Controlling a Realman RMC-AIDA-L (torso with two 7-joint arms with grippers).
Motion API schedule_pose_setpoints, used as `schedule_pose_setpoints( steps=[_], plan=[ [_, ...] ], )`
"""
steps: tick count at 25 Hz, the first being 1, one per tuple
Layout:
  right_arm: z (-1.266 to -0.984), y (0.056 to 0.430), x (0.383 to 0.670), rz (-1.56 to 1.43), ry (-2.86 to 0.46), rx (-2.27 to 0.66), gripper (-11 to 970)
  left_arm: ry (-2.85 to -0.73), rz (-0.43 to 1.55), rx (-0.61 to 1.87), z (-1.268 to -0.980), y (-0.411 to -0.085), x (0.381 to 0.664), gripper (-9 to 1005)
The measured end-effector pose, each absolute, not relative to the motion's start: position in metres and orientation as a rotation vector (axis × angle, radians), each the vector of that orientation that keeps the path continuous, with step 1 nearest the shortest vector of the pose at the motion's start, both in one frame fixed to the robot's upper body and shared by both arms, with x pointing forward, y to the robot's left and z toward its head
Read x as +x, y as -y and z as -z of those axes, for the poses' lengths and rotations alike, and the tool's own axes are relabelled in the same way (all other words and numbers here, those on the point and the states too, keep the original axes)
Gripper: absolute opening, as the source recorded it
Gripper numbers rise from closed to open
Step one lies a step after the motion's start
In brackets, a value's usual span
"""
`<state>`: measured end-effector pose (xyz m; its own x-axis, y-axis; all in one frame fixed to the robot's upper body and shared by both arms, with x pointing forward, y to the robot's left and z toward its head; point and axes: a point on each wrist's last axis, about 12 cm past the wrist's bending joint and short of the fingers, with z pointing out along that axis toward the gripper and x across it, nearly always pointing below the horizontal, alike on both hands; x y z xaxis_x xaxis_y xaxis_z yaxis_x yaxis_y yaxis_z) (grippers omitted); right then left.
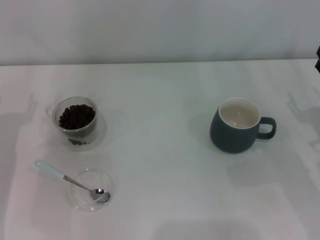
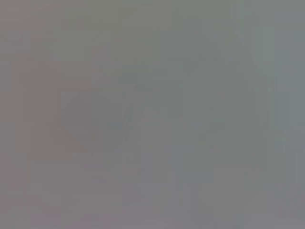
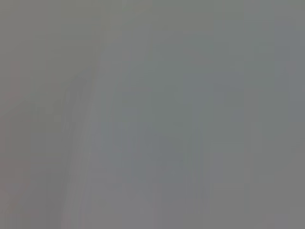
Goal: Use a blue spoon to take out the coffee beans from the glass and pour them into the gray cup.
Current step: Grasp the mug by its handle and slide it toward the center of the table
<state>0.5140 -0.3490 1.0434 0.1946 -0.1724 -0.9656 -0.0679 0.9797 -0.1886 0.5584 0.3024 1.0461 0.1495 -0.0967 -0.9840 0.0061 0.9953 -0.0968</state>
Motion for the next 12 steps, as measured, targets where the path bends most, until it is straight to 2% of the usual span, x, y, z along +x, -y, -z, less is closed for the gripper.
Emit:
schedule_pose_setpoints(
  steps=[12],
  plan=[
    [-1.0447,0.3494,0.5156,0.065,-1.373,-0.195,795,-1.415,0.075,-0.078,-1.0475,-0.3021,0.5603,878]
  ],
)
